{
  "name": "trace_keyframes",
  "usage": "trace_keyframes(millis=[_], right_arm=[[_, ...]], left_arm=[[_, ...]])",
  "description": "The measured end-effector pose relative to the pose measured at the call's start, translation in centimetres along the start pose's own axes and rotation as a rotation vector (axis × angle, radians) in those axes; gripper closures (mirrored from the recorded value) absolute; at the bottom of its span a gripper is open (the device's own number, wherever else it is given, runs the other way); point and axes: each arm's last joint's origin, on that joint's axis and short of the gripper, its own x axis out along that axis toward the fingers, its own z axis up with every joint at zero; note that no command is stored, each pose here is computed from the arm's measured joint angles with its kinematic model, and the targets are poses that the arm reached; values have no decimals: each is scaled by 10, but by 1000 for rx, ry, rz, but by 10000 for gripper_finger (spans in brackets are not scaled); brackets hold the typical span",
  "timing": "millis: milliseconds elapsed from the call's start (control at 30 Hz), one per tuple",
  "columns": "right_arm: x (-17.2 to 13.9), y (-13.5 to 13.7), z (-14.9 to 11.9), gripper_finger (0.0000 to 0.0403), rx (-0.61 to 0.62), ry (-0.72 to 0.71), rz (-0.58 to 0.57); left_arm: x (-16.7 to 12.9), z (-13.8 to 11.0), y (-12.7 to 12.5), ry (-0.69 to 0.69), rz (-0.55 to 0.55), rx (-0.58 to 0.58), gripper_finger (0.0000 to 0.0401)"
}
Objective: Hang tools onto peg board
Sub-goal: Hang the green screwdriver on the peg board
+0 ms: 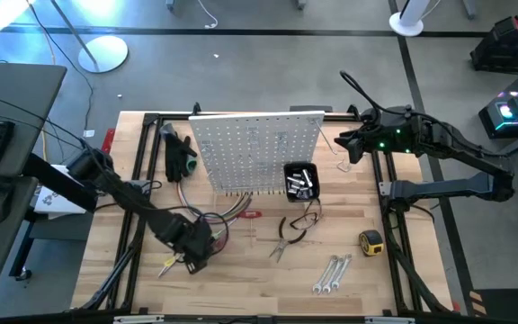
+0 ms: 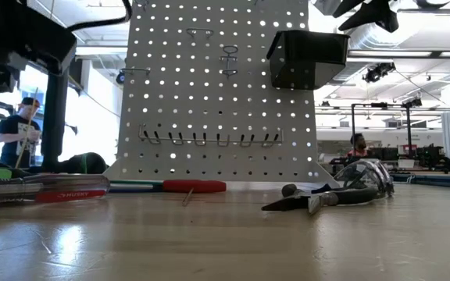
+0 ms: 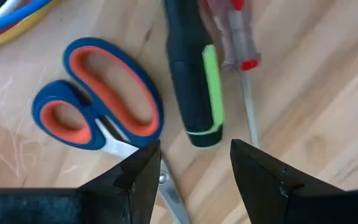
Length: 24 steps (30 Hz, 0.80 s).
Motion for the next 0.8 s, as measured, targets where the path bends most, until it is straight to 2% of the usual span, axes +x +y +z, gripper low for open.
trace_keyframes(millis=[267,500,633,800], right_arm=[[0,0,0,253,7,0,0],[0,0,0,253,10,0,0],[2,0,0,253,28,5,-3],[6,1,0,253,31,16,-8]], left_arm=[[10,16,-10,-15,-96,-39,212],[32,17,-9,39,10,-63,212],[38,19,-9,56,25,-70,212],[44,20,-7,6,71,-94,212]])
